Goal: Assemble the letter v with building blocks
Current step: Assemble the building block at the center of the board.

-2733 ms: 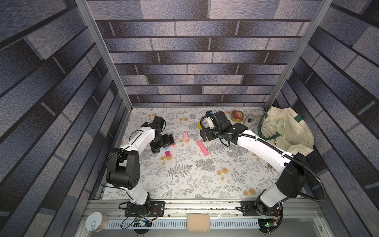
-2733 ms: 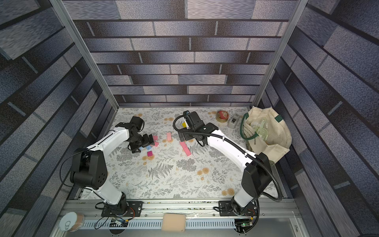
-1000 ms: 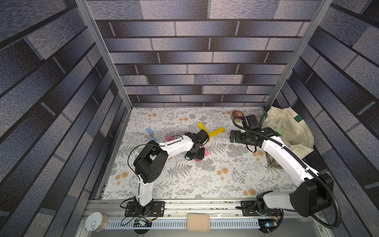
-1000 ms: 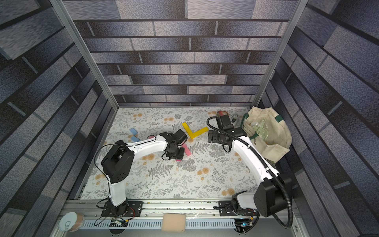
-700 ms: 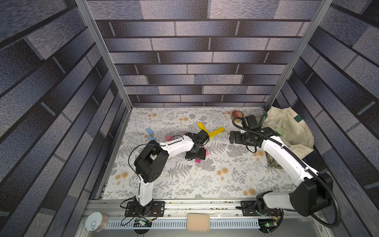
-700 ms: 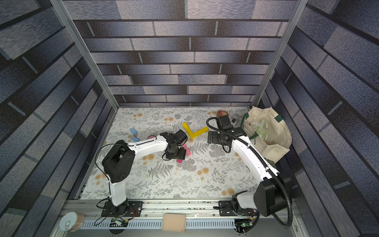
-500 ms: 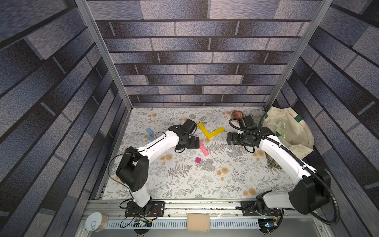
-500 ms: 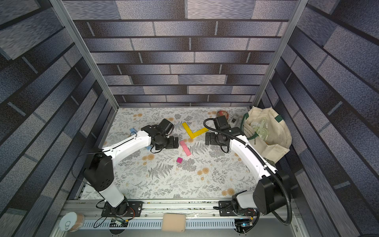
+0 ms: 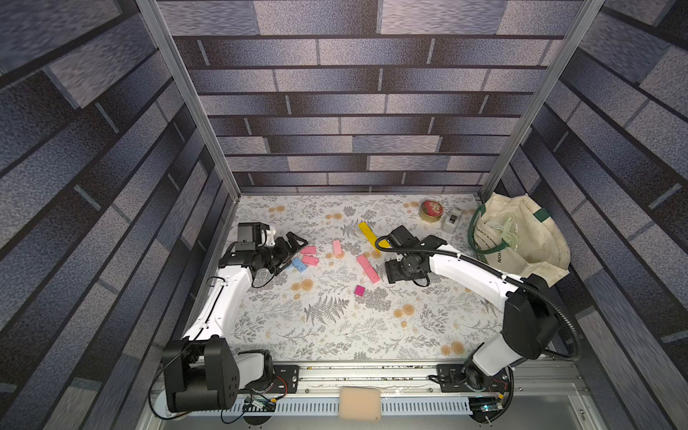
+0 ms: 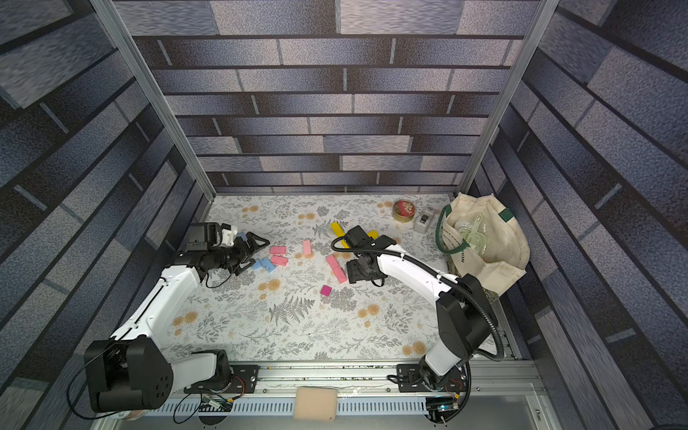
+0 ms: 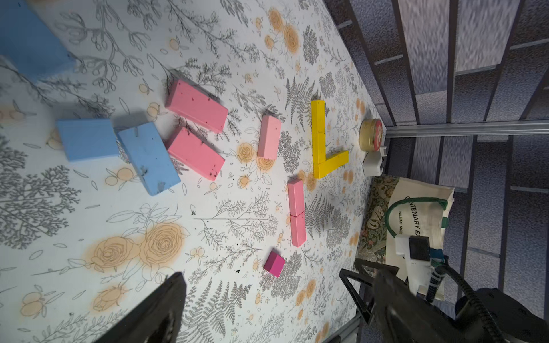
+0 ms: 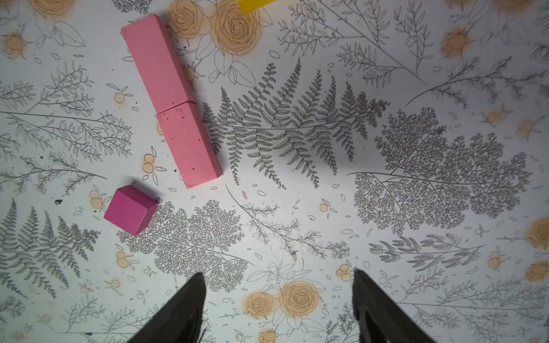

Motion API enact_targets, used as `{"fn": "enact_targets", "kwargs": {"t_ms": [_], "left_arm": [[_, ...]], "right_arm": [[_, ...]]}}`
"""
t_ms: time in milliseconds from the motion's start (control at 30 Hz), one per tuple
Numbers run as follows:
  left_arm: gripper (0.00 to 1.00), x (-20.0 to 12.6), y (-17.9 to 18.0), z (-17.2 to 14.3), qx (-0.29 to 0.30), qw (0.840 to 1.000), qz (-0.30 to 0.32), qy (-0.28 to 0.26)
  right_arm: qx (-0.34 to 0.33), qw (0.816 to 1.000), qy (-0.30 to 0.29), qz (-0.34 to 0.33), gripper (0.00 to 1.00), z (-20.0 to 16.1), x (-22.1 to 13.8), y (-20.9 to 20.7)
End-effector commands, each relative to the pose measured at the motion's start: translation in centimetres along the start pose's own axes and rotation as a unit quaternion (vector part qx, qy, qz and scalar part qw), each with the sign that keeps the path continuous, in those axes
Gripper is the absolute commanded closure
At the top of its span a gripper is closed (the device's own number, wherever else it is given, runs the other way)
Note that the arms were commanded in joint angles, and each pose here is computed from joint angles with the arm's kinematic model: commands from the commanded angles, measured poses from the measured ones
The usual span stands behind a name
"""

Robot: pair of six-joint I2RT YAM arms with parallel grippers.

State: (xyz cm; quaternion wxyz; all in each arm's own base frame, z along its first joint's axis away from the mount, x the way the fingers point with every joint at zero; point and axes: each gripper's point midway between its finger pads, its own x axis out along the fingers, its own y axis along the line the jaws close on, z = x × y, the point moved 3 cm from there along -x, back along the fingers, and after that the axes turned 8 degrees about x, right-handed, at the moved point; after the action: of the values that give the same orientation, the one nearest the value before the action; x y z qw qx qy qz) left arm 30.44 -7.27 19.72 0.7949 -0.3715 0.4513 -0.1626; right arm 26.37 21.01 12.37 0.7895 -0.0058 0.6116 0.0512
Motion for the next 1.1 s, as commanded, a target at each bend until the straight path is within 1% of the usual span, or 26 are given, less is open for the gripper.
{"fn": "enact_targets", "kwargs": {"t_ms": [0, 133, 233, 333, 433, 567, 667, 767, 900, 1067], "left_arm": [[0.0, -0.7, -1.8, 0.5, 0.014, 0.999, -0.05, -0.012], [0.0, -0.3, -1.5, 0.6, 0.008, 0.999, -0.048, -0.003], [0.0, 0.1, -1.2, 0.5, -0.001, 0.999, -0.047, 0.003], [0.0, 0.1, -1.0, 0.6, 0.0, 0.999, -0.042, 0.002], [0.0, 0.0, -0.8, 0.6, 0.002, 0.999, -0.035, -0.001], [0.0, 0.2, -0.6, 0.7, -0.003, 0.999, -0.033, 0.002], [0.0, 0.3, -0.5, 0.8, -0.006, 0.999, -0.032, 0.004], [0.0, 0.2, -0.2, 0.9, -0.005, 1.0, -0.027, -0.001], [0.0, -0.1, 0.1, 1.2, -0.009, 1.0, -0.021, -0.007], [0.0, -0.5, 0.5, 1.4, -0.013, 1.0, -0.017, -0.016]], "right_arm": [[0.019, 1.0, 0.005, -0.014, 0.24, -0.3, 0.6, 1.8], [0.016, 1.0, 0.013, -0.017, 0.29, -0.6, 2.0, 3.6], [0.025, 0.999, 0.025, -0.009, 0.38, -0.9, 3.1, 4.5], [0.021, 0.999, 0.033, 0.013, 0.38, -1.4, 3.8, 6.2], [-0.021, 0.999, 0.022, 0.032, 0.39, -1.6, 3.8, 8.2], [-0.105, 0.994, 0.012, 0.034, 0.39, -1.5, 3.9, 10.0], [-0.16, 0.986, 0.016, 0.03, 0.39, -1.5, 4.7, 10.3], [-0.202, 0.979, 0.02, 0.027, 0.39, -1.3, 5.0, 10.6], [-0.24, 0.97, 0.016, 0.042, 0.39, -1.1, 4.8, 11.3], [-0.265, 0.962, 0.02, 0.056, 0.4, -1.3, 5.3, 12.3]]}}
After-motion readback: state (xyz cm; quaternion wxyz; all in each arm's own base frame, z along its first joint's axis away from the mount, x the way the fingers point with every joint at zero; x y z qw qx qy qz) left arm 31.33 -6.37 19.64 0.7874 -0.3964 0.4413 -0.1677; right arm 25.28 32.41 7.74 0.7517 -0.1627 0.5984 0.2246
